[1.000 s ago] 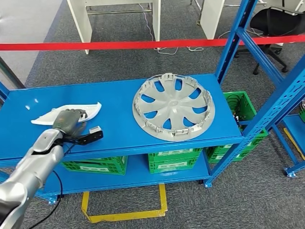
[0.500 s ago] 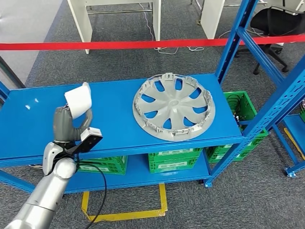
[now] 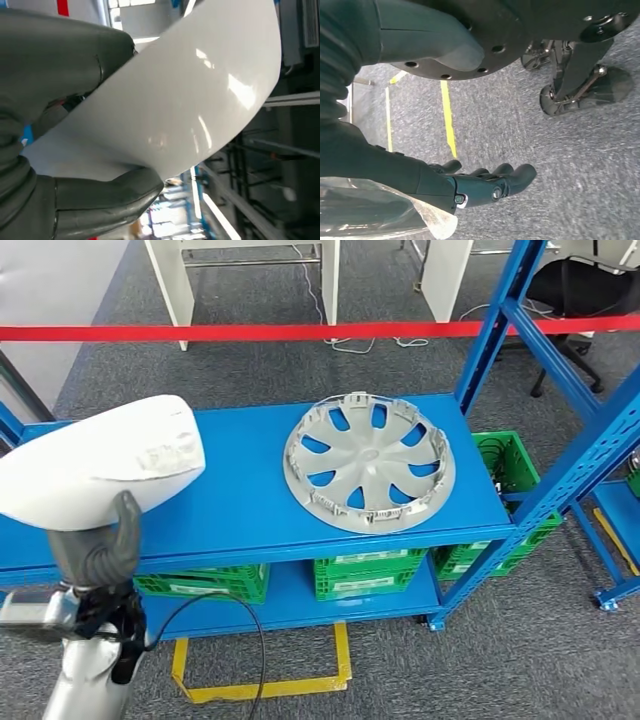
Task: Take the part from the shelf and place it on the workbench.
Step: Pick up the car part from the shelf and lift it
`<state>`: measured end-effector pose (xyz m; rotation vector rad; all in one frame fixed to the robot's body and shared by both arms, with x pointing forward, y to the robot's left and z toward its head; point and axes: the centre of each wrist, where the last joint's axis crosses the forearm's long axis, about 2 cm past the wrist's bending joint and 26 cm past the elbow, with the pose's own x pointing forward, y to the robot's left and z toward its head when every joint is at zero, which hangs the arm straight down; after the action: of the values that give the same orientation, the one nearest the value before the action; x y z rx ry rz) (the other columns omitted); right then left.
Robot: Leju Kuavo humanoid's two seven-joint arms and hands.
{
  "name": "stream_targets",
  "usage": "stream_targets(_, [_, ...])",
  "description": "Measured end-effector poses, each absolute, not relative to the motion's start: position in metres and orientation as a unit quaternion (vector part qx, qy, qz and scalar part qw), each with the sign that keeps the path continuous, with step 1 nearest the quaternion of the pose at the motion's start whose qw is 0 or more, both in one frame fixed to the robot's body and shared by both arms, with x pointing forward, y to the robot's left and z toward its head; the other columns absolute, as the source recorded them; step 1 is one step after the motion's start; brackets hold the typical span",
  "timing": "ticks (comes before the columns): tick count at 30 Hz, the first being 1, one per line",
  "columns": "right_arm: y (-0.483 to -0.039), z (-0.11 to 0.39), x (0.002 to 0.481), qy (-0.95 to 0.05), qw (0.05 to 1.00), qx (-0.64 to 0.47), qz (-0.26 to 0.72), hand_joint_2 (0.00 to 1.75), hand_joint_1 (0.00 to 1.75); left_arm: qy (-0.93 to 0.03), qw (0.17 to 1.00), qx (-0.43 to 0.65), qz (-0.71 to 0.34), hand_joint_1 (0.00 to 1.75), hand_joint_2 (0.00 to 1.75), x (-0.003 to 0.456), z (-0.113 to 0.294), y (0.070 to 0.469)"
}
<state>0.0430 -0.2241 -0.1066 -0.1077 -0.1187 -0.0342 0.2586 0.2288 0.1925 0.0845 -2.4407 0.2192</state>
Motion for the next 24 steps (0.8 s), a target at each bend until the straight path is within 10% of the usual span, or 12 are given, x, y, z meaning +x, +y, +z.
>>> stream_targets(24, [-0.222,-0.106,0.046,-0.147,0.988,-0.017,-0.044,1.75,0.0,-0.929,0.358,-0.031,0.089,1.75,1.75,0.207,0.174,0.228])
